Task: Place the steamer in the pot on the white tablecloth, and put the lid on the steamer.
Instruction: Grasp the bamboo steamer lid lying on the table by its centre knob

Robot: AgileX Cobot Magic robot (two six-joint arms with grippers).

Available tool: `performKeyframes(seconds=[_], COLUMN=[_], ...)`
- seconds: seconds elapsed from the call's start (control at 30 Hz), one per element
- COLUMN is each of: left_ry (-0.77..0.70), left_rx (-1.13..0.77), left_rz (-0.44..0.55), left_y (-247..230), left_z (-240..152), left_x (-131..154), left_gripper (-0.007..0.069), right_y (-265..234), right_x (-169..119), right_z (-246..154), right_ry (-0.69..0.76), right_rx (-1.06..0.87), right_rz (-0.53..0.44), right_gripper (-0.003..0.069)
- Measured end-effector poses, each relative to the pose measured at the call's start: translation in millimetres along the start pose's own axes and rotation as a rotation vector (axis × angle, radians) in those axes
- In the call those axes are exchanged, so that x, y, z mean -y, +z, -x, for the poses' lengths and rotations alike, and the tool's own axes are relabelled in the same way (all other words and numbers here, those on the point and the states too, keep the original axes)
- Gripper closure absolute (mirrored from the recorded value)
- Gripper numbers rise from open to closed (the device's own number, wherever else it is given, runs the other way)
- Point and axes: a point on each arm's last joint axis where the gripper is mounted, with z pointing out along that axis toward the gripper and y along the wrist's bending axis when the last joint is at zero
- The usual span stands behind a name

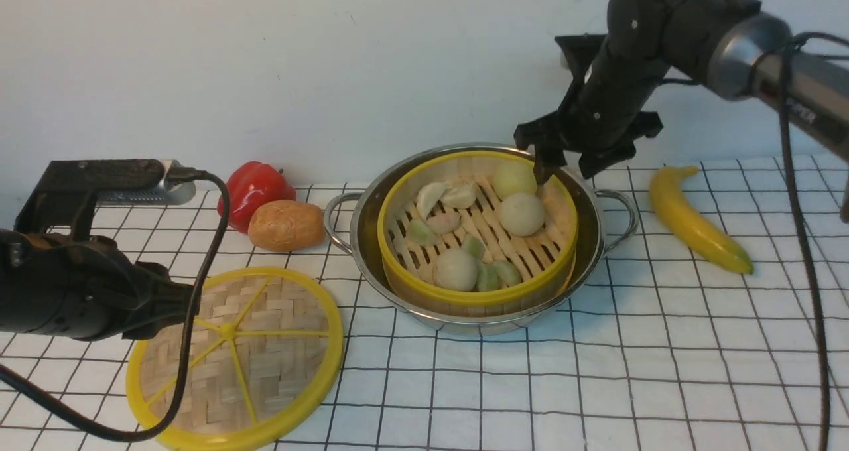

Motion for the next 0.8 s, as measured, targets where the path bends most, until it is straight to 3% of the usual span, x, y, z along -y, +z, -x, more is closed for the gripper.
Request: performKeyframes(seconds=[0.07,0.33,0.37,0.4,0.63,0.8], left_ry=[0.0,-0.013,-0.014,-0.018,-0.084,-0.105], left_rx=[0.003,-0.008,-0.012,-0.025,-0.081,-0.083], left_rz=[0.001,0.029,0.03,0.033,0.017,0.002], left_y=[4,54,56,64,90,96], left_z=[1,7,6,5,-1,-2], left_x=[-1,-13,-13,-15,-18,-17], left_gripper=[0.0382,0.0382,0.0382,0.0382,0.0382,0.0382], right_y=[-16,-209,-214,-255,-388,-429], right_x=[0,-8,-8,-7,1,6], right_z=[3,-7,-8,-20,-87,-118], right_ry=[-0.013,-0.088,-0.089,-0.093,-0.112,-0.128], right_rx=[0.033,0.41,0.42,0.5,0.786,0.886], right_rz=[-0.004,0.054,0.056,0.072,0.127,0.14], right_gripper=[0.0181,0.0179,0.0179,0.0179,0.0179,0.0179])
